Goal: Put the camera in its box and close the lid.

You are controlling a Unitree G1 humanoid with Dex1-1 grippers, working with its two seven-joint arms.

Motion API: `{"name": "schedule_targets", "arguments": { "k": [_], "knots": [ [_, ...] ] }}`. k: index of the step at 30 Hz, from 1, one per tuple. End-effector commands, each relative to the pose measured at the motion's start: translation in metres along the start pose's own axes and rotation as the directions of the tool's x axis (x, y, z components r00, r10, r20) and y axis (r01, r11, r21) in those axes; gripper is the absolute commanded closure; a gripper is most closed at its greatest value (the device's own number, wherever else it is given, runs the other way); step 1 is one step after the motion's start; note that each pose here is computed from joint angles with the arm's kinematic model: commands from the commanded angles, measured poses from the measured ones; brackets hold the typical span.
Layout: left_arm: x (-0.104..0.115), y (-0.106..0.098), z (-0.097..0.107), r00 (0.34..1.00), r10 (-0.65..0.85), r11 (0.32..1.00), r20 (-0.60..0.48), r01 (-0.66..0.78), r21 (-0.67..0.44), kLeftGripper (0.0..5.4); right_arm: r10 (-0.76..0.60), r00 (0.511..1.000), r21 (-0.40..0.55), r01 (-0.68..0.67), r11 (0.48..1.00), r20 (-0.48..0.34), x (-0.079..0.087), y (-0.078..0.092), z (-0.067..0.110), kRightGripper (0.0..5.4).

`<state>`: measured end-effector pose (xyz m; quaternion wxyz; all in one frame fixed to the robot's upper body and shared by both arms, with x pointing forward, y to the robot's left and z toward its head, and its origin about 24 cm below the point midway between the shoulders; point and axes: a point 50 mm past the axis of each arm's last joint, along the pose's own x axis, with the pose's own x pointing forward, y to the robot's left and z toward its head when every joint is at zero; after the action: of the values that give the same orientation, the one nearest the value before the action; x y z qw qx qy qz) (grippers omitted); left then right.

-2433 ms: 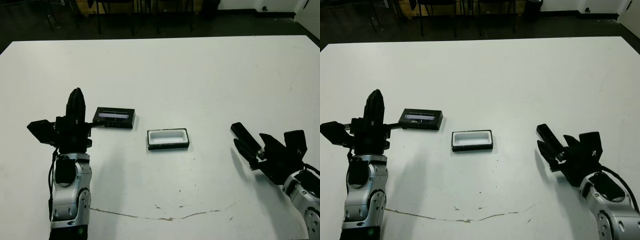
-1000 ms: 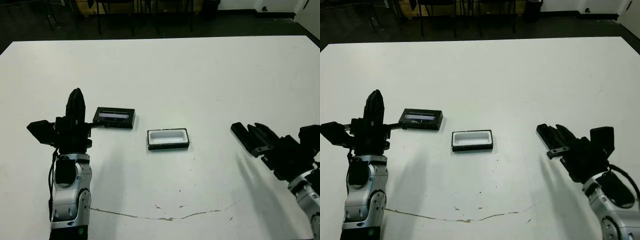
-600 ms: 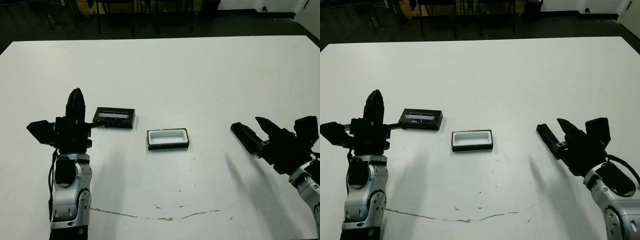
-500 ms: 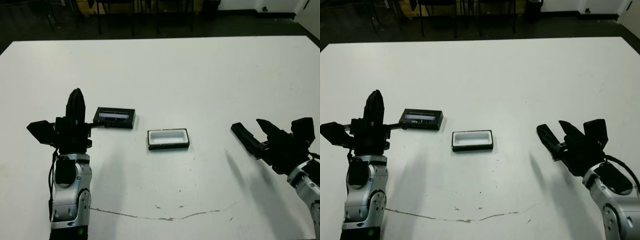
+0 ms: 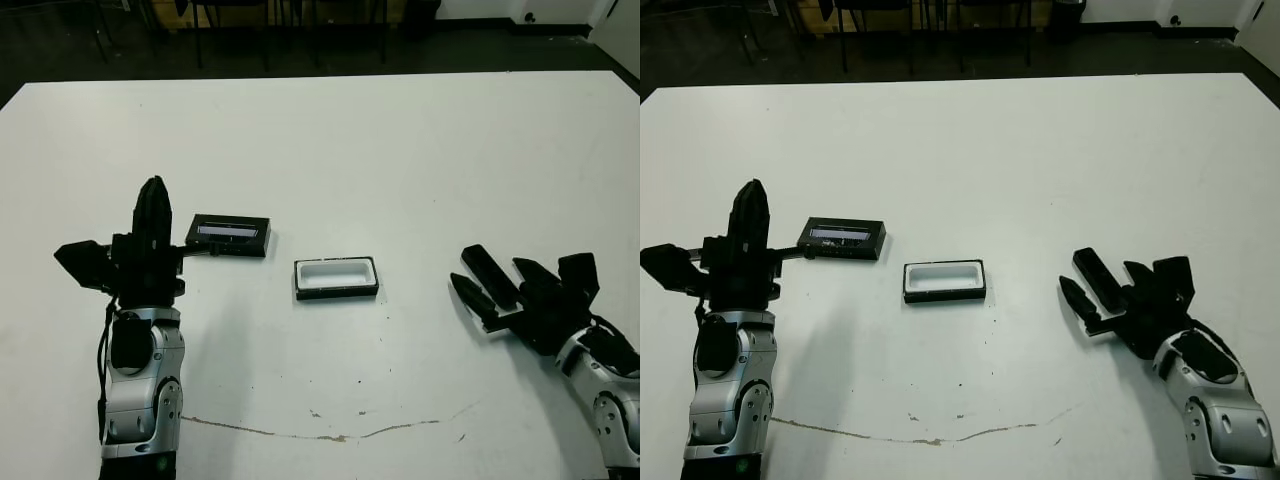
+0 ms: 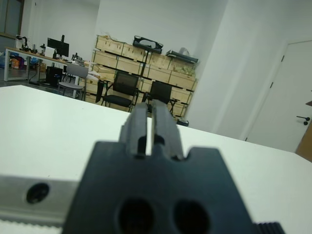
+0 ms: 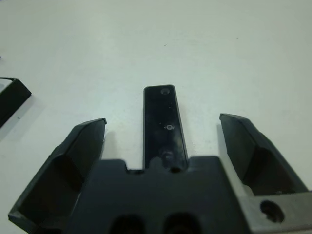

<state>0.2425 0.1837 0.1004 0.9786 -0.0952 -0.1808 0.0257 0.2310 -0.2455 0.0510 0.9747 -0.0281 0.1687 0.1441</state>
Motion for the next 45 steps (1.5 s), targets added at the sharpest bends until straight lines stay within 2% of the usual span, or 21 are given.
{"name": "schedule_targets", "arguments": {
  "k": [1,9,12,15,22,27,39,43,45],
  "knots": [
    [-0.004,0.003,-0.004,0.999,0.009,1.000,-0.032,-0.008,0.008,5.40,-0.003,0.998,0.076,0.008,0.997,-0.066,-0.004,0.004,-0.016,0.02],
    [-0.004,0.003,-0.004,1.000,0.007,1.000,-0.031,-0.007,0.001,5.40,-0.054,0.993,0.033,0.058,0.998,-0.110,-0.012,0.011,-0.018,0.02],
    [-0.004,0.003,-0.004,0.999,0.014,1.000,-0.033,-0.014,-0.001,5.40,-0.069,0.990,0.092,0.081,0.992,-0.125,-0.013,0.011,-0.022,0.02],
    [-0.005,0.003,-0.004,0.999,0.015,1.000,-0.035,-0.015,-0.007,5.40,-0.103,0.985,0.124,0.120,0.985,-0.137,-0.015,0.014,-0.021,0.31],
    [-0.004,0.005,-0.003,0.999,0.013,1.000,-0.034,-0.013,0.003,5.40,-0.133,0.979,0.154,0.157,0.975,-0.157,-0.027,0.030,0.002,1.55],
    [-0.005,0.004,-0.002,0.999,0.014,1.000,-0.033,-0.014,0.014,5.40,-0.126,0.975,0.187,0.160,0.969,-0.182,-0.027,0.027,0.000,2.45],
    [-0.005,0.005,-0.001,0.999,0.020,1.000,-0.031,-0.020,0.007,5.40,-0.124,0.969,0.145,0.157,0.977,-0.211,-0.029,0.021,-0.002,4.63],
    [-0.005,0.006,-0.002,1.000,0.013,1.000,-0.022,-0.013,0.016,5.40,-0.146,0.969,0.118,0.172,0.978,-0.197,-0.031,0.022,0.002,4.92],
    [-0.005,0.006,-0.002,1.000,0.016,1.000,-0.027,-0.015,0.007,5.40,-0.203,0.965,0.048,0.213,0.976,-0.168,-0.034,0.026,0.007,4.92]
  ]
}}
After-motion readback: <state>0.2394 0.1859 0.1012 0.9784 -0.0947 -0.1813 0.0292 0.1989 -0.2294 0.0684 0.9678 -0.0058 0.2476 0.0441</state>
